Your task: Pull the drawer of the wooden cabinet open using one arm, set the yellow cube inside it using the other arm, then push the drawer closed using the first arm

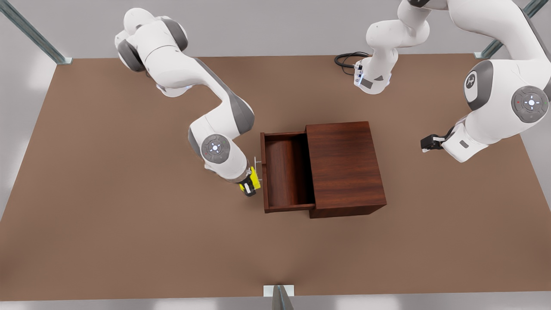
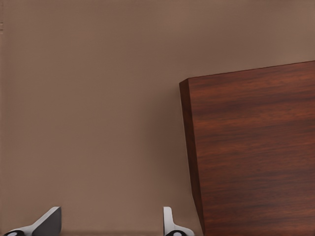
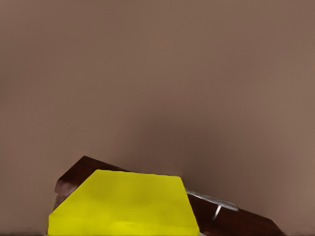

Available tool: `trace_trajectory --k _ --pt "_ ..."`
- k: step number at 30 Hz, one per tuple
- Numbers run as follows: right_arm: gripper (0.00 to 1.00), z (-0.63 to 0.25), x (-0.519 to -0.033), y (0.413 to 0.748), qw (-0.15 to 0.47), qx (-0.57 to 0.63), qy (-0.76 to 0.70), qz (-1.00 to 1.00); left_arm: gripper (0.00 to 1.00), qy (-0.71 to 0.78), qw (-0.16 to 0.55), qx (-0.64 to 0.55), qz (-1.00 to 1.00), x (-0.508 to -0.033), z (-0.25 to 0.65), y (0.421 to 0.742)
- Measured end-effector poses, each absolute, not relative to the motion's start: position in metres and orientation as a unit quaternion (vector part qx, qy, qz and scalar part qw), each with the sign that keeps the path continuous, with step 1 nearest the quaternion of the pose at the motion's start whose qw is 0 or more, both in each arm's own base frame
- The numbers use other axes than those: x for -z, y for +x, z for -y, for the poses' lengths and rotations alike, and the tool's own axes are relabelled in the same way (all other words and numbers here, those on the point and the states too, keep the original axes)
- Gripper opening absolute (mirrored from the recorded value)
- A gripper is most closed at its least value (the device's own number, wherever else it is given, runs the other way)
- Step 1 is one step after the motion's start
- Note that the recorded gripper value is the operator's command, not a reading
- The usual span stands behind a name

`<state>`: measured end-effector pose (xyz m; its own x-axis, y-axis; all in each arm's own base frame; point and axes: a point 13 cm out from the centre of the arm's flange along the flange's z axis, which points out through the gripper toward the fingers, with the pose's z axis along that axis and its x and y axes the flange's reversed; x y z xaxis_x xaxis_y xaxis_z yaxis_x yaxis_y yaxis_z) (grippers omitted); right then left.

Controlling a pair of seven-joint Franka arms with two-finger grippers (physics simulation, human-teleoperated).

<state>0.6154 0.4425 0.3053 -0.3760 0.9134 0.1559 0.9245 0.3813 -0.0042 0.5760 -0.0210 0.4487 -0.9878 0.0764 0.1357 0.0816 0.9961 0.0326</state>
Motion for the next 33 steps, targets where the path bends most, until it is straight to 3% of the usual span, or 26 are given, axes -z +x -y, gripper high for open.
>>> trace_trajectory --k 11,12,13,19,21,23,25,28,31,33 --pt "0.63 -0.547 -0.283 0.588 0.064 0.084 -0.648 0.754 1.00 -0.036 0.070 0.019 0.997 -0.448 0.016 0.575" --pt "0.71 -0.551 -0.282 0.586 0.065 0.086 -0.655 0.748 1.00 -0.036 0.070 0.019 0.997 -0.447 0.016 0.575" --pt "1.00 -0.553 -0.281 0.586 0.065 0.088 -0.663 0.741 1.00 -0.035 0.070 0.019 0.997 -0.447 0.016 0.576" --pt "1.00 -0.544 -0.290 0.599 0.061 0.096 -0.707 0.698 1.00 -0.030 0.069 0.019 0.997 -0.448 0.016 0.576" --pt "1.00 -0.480 -0.320 0.642 0.046 0.098 -0.741 0.663 1.00 -0.026 0.067 0.018 0.997 -0.450 0.013 0.577" --pt "1.00 -0.354 -0.346 0.703 0.037 0.091 -0.789 0.606 1.00 -0.023 0.064 0.016 0.998 -0.452 0.013 0.579" --pt "1.00 -0.205 -0.363 0.735 0.034 0.072 -0.825 0.559 1.00 -0.033 0.057 0.006 0.998 -0.457 0.037 0.583" --pt "1.00 -0.032 -0.369 0.715 0.015 0.020 -0.815 0.579 1.00 -0.130 0.023 -0.010 0.991 -0.454 0.223 0.615" --pt "1.00 0.032 -0.378 0.647 0.028 -0.034 -0.745 0.665 1.00 -0.197 -0.007 -0.009 0.980 -0.417 0.408 0.579" --pt "1.00 0.034 -0.369 0.627 0.047 -0.055 -0.682 0.728 1.00 -0.200 -0.033 -0.009 0.979 -0.389 0.481 0.559"
